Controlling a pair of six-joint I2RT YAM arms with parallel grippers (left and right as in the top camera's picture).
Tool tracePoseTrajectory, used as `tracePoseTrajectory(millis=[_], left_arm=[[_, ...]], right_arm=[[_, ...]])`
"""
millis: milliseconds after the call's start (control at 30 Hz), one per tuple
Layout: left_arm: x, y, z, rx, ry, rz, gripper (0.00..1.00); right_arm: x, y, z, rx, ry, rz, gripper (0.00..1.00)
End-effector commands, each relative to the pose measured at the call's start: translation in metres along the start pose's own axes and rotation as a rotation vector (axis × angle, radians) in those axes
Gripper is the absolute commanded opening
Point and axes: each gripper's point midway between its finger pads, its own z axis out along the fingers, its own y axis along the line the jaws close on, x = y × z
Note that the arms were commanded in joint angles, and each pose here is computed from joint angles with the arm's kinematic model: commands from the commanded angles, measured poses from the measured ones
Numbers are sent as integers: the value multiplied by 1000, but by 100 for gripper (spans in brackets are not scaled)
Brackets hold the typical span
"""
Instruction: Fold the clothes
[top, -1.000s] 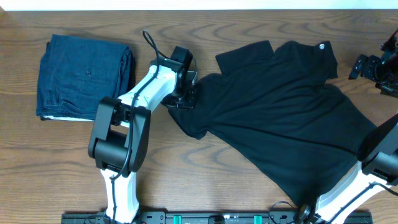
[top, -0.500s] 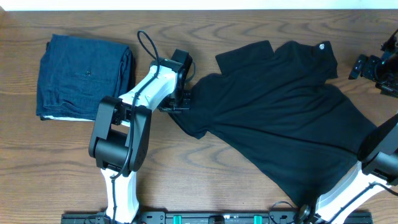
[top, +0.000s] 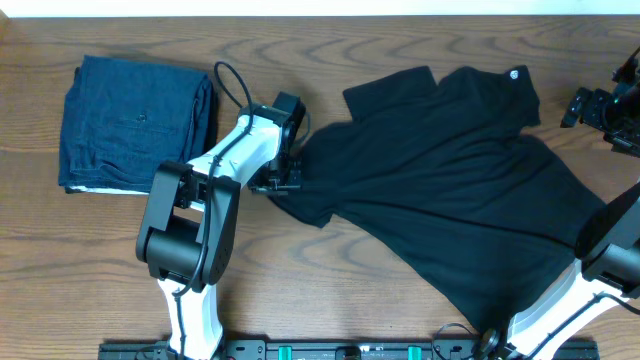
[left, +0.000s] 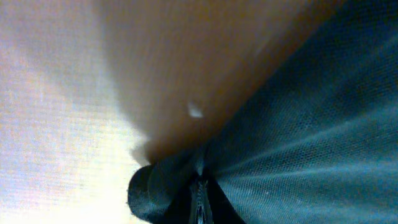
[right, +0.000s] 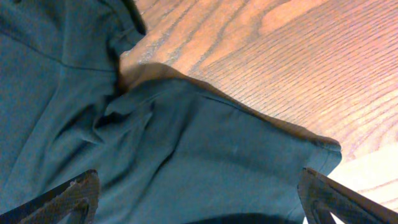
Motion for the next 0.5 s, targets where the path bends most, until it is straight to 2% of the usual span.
tracePoseTrajectory(millis=[0, 267, 467], left_arm=[[33, 20, 26, -91, 143, -36, 6], [64, 32, 18, -148, 267, -73, 6], [47, 26, -11, -112, 187, -68, 6]], right_arm=[[-1, -3, 1, 7, -1, 11, 99], [-1, -3, 1, 7, -1, 11, 99], [-1, -3, 1, 7, -1, 11, 99]])
